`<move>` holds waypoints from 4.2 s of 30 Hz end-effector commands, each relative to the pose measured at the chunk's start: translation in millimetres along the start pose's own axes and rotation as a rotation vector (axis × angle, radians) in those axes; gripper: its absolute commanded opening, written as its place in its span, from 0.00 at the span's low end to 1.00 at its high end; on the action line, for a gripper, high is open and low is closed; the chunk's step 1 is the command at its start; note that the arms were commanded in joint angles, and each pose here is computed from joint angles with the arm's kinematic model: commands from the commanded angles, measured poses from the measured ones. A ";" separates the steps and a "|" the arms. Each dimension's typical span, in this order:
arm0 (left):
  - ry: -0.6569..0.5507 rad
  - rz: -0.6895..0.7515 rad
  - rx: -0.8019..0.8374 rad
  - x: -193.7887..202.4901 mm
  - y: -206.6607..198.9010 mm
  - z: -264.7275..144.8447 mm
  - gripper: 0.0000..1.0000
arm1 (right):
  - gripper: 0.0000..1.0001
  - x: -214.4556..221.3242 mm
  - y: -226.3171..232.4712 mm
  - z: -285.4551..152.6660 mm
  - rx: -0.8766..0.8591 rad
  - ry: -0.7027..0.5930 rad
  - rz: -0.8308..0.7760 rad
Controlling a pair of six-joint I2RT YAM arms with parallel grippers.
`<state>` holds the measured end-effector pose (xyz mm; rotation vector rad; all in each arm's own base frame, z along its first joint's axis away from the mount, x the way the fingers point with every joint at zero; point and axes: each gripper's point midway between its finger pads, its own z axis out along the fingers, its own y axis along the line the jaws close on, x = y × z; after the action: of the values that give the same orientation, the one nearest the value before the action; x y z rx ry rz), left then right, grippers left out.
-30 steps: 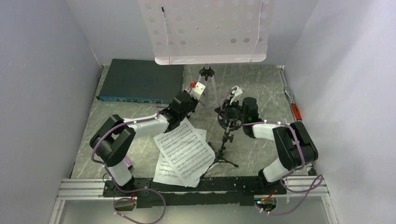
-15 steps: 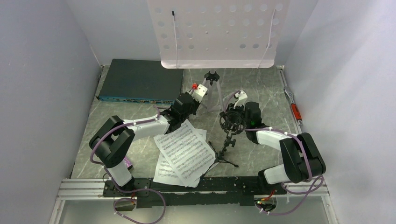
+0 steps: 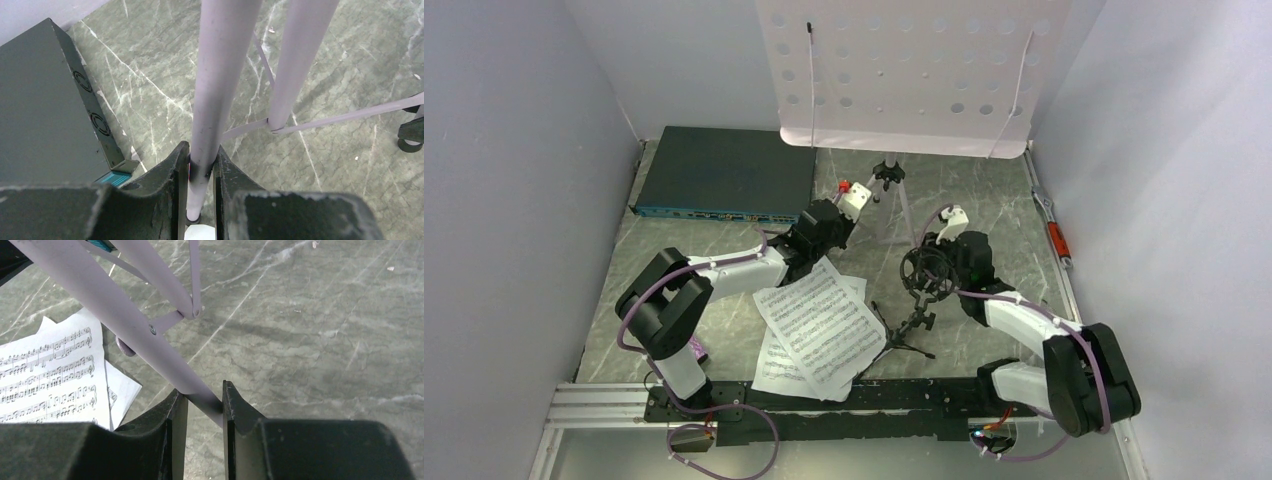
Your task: Set up the instrument practice props
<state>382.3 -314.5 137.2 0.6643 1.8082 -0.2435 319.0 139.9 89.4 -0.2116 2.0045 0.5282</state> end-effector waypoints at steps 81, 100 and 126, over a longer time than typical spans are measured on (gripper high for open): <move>0.483 0.104 0.043 125.3 -13.8 -31.3 0.03 | 0.95 -234.9 74.3 -51.0 -0.535 -0.589 -0.266; 0.473 0.103 0.050 116.4 -19.2 -28.8 0.03 | 0.95 -256.1 104.3 -63.5 -0.735 -0.660 -0.233; 0.486 0.145 0.042 119.8 -20.2 -30.9 0.03 | 0.94 -274.0 65.1 -27.2 -0.680 -0.602 0.066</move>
<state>383.3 -308.6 132.8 0.6523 1.9021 -0.1315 398.1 175.8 335.9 -0.3864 1.2536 1.1357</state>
